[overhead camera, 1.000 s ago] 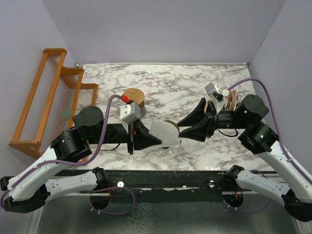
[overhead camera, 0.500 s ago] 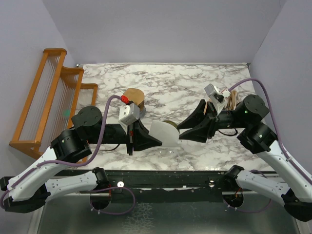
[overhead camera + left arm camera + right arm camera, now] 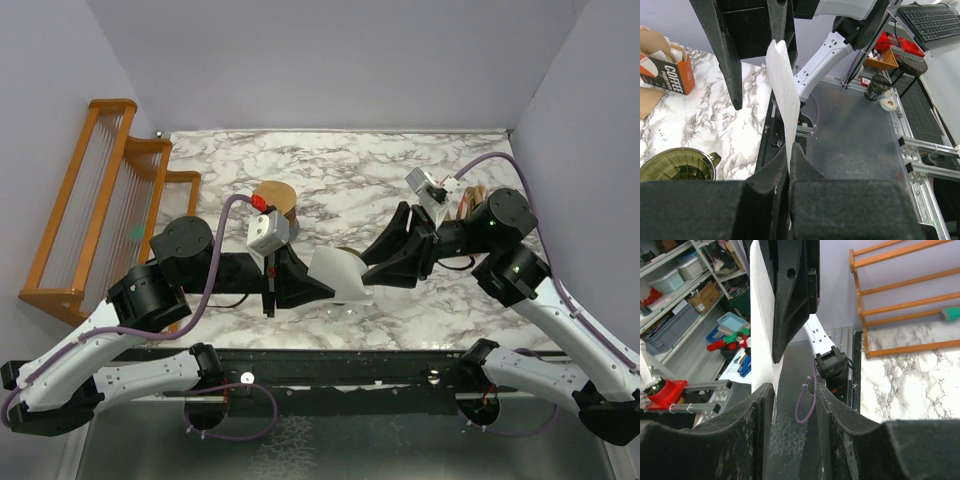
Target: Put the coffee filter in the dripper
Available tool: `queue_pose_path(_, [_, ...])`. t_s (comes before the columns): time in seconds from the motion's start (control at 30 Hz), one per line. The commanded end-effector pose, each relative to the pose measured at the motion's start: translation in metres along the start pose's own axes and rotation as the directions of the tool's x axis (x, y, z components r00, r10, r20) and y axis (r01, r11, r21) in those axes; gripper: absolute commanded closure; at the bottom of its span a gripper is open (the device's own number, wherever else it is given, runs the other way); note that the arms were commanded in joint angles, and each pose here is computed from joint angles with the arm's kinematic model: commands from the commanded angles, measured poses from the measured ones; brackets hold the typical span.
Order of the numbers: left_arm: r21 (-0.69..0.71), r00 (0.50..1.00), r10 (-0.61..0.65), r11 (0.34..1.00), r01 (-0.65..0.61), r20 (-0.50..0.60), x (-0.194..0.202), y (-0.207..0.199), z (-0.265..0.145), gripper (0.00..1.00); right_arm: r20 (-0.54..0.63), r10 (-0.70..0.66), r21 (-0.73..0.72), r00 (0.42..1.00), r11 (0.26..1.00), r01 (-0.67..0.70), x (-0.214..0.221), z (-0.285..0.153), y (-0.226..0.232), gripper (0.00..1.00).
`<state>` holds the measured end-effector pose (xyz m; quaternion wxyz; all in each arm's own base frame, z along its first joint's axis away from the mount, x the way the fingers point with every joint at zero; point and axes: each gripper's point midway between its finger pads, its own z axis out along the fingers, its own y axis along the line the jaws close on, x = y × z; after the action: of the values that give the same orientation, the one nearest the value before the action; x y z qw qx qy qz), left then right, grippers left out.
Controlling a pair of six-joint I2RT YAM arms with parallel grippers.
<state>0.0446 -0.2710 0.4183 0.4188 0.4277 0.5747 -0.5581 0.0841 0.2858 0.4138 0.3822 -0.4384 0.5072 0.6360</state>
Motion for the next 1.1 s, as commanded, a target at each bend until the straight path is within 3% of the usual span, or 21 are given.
queue_pose_path(0.0, [0.015, 1.0, 0.009, 1.0, -0.009, 0.006, 0.0, 0.001, 0.004, 1.0, 0.005, -0.011, -0.064, 1.0, 0.998, 0.012, -0.002, 0.003, 0.009, 0.57])
queue_pose_path(0.4, [0.041, 1.0, 0.005, 0.999, -0.004, -0.005, 0.004, 0.0, 0.009, 1.0, 0.015, -0.017, -0.097, 1.0, 0.995, 0.019, -0.007, 0.009, 0.01, 0.66])
queue_pose_path(0.9, [0.042, 1.0, 0.008, 0.999, -0.008, -0.013, 0.007, 0.002, 0.012, 1.0, 0.006, -0.026, -0.135, 1.0, 0.99, 0.027, -0.008, 0.017, 0.013, 0.68])
queue_pose_path(1.0, [0.022, 1.0, 0.01, 1.0, -0.009, -0.018, 0.01, 0.006, 0.011, 1.0, 0.005, -0.03, -0.137, 1.0, 0.99, 0.03, -0.008, 0.016, 0.015, 0.73])
queue_pose_path(1.07, [0.01, 1.0, 0.008, 1.0, -0.008, -0.024, 0.012, 0.009, 0.011, 1.0, 0.005, -0.034, -0.139, 0.999, 0.99, 0.034, -0.008, 0.015, 0.017, 0.84])
